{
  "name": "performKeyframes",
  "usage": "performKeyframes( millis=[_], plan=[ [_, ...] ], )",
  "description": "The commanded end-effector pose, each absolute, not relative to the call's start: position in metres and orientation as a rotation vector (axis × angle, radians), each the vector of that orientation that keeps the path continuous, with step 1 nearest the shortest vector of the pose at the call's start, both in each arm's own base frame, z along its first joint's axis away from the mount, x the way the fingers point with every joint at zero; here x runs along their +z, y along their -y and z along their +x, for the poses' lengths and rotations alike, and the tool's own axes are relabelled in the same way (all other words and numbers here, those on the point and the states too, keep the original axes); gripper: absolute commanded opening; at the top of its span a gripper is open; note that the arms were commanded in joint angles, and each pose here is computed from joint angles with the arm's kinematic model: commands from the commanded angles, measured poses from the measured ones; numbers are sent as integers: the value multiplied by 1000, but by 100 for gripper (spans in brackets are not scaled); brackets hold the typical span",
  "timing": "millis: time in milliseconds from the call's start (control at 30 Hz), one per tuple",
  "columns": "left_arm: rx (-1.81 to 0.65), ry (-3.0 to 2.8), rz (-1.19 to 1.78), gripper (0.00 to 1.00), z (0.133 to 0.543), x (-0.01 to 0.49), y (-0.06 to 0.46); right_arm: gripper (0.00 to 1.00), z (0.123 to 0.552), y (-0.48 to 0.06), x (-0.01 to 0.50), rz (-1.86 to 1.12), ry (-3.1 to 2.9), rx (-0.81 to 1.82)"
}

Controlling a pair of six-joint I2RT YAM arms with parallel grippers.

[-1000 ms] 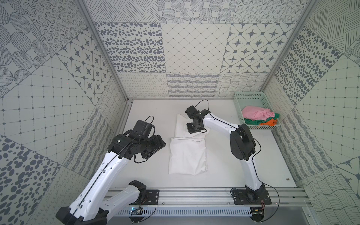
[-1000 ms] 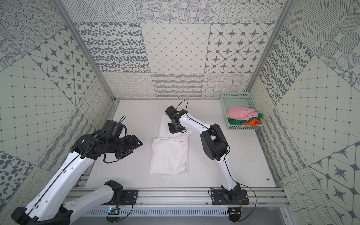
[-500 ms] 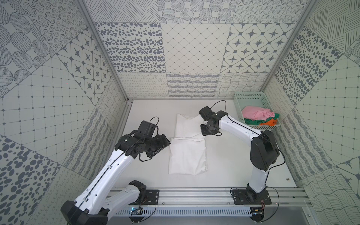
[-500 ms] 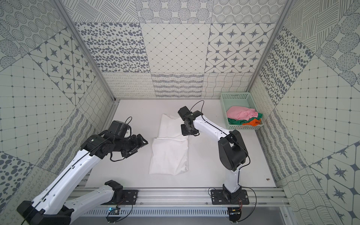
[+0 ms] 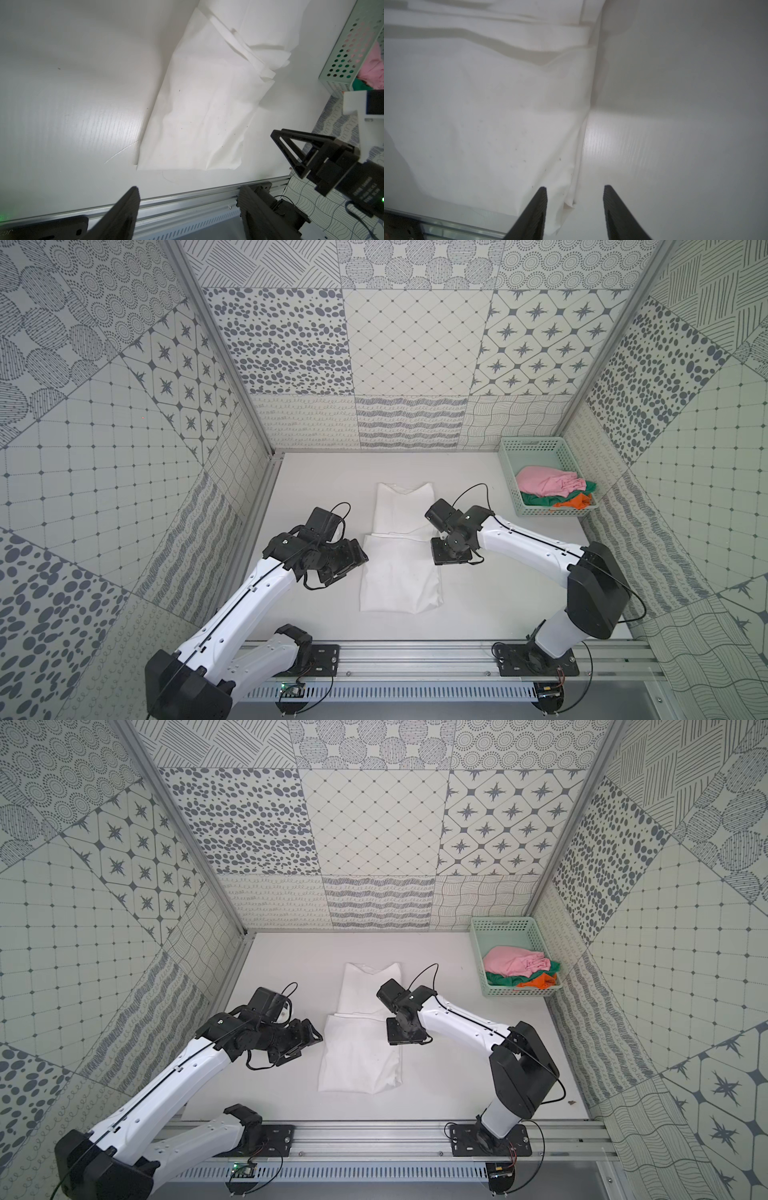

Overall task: Fold and stack t-shirts
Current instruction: Adjust the T-shirt at the center of the board.

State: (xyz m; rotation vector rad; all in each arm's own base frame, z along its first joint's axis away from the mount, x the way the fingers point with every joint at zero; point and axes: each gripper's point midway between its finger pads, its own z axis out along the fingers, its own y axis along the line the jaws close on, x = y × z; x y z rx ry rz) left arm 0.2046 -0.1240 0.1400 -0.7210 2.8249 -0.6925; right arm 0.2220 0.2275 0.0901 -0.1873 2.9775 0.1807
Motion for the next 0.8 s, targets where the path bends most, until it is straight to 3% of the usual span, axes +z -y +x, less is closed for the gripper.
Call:
performKeyframes(
  millis=[0, 67, 200, 767],
  plan=[
    [-727, -3019, -695, 76, 167, 111, 130, 48, 198, -228, 92, -84, -3006, 264],
    [-722, -3082, -691, 76, 154, 97, 129, 53, 184, -230, 89, -78, -3036, 315],
    [-723, -3110, -713, 76, 140, 83, 127, 53, 166, -230, 90, -73, -3052, 402],
    [-703, -3071, -756, 77, 138, 78, 122, 46, 141, -282, 55, -150, -3084, 506]
  ],
)
